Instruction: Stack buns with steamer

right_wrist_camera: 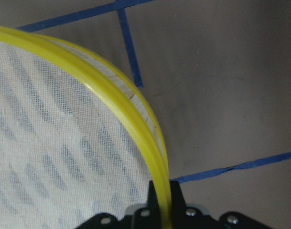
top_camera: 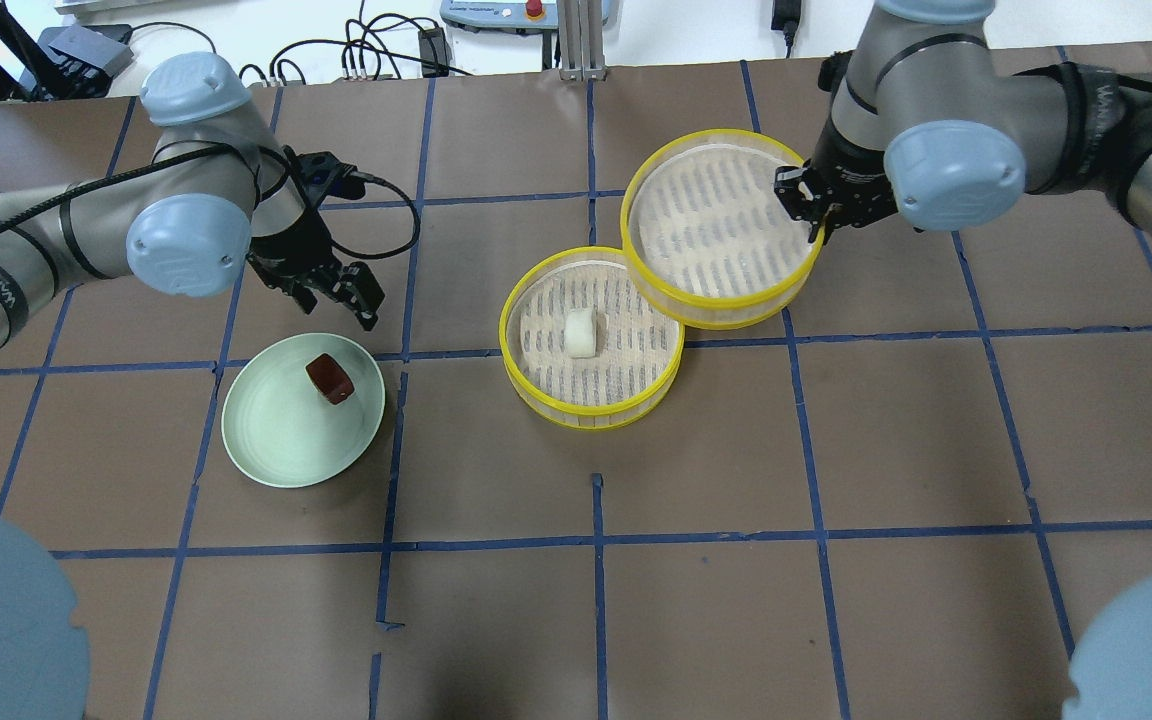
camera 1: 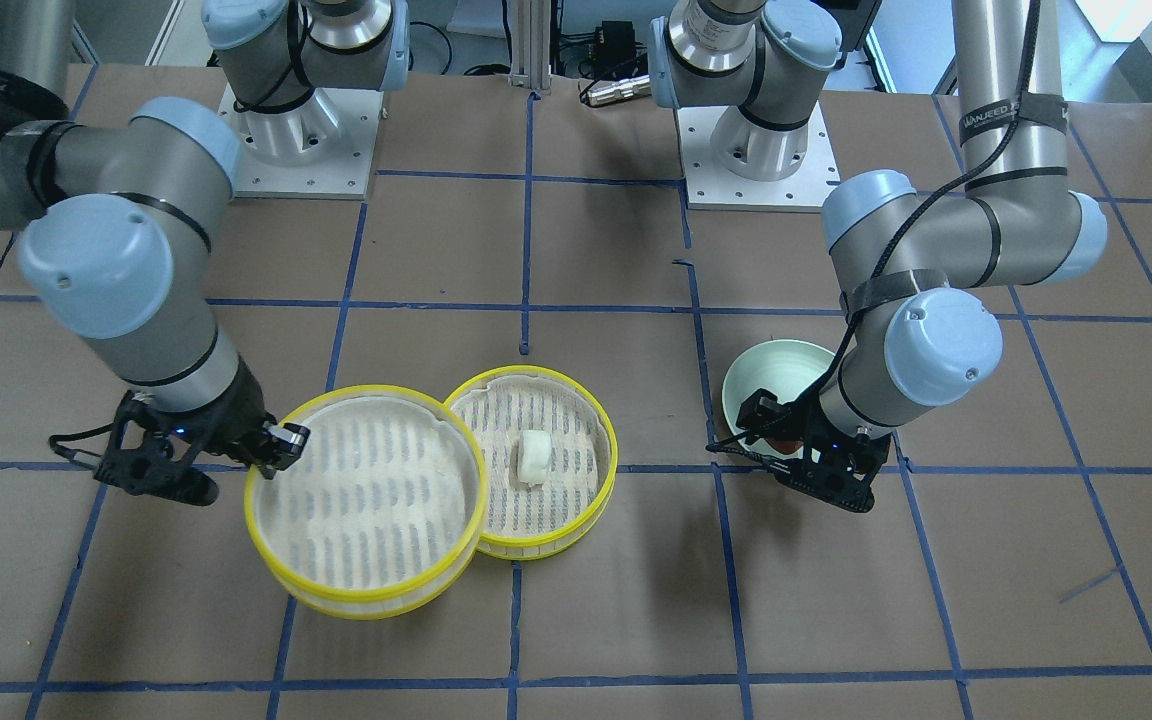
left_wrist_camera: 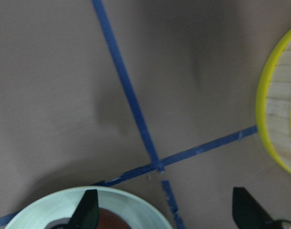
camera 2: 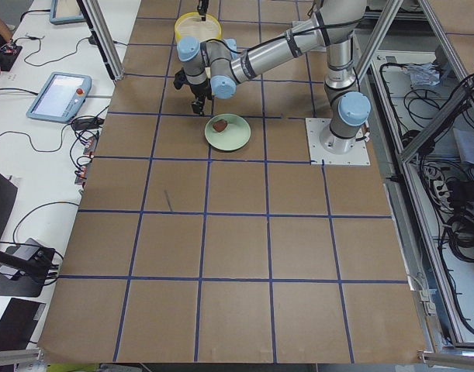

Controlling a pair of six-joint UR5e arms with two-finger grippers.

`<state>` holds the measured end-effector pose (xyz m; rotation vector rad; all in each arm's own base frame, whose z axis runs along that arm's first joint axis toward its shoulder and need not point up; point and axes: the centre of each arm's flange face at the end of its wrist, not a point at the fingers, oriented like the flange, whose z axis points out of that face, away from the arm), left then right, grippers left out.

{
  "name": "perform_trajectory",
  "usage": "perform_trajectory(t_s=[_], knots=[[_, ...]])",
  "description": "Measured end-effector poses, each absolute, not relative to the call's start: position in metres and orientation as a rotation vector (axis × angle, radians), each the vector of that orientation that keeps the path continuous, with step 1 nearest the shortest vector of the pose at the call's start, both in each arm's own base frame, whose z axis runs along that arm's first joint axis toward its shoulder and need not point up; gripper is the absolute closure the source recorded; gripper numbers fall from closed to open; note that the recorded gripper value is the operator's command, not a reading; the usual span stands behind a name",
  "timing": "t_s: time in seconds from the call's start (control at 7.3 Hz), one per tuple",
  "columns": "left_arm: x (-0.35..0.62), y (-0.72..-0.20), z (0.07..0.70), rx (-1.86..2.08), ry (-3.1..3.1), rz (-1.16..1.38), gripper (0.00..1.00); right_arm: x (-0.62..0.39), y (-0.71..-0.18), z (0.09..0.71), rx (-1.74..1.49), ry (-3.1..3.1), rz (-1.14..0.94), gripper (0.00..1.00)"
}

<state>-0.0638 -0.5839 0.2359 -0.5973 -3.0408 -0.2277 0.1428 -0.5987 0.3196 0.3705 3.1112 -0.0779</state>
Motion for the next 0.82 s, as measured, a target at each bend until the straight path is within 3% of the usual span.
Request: perform_trajectory(t_s=[0.27, 0.55, 0.68, 0.82], knots=[[-0.052, -0.565, 0.202, -0.647, -3.073, -0.337, 0.65, 0.213, -0.579, 0.316, 0.425, 3.073, -0.051, 0.85], [-0.053, -0.556, 0.187, -0.647, -3.074, -0.335, 0.83, 0.252, -0.562, 0.300, 0.415, 3.073, 0.013, 0.85], [-0.054, -0.556, 0.186, -0.641, -3.067, -0.324, 0.89, 0.260, -0.561, 0.290, 0.421, 3.079, 0.041, 0.85], [-0.054, -0.557, 0.188, -0.635, -3.066, -0.313, 0.89, 0.263, -0.561, 0.282, 0.424, 3.085, 0.057, 0.84]])
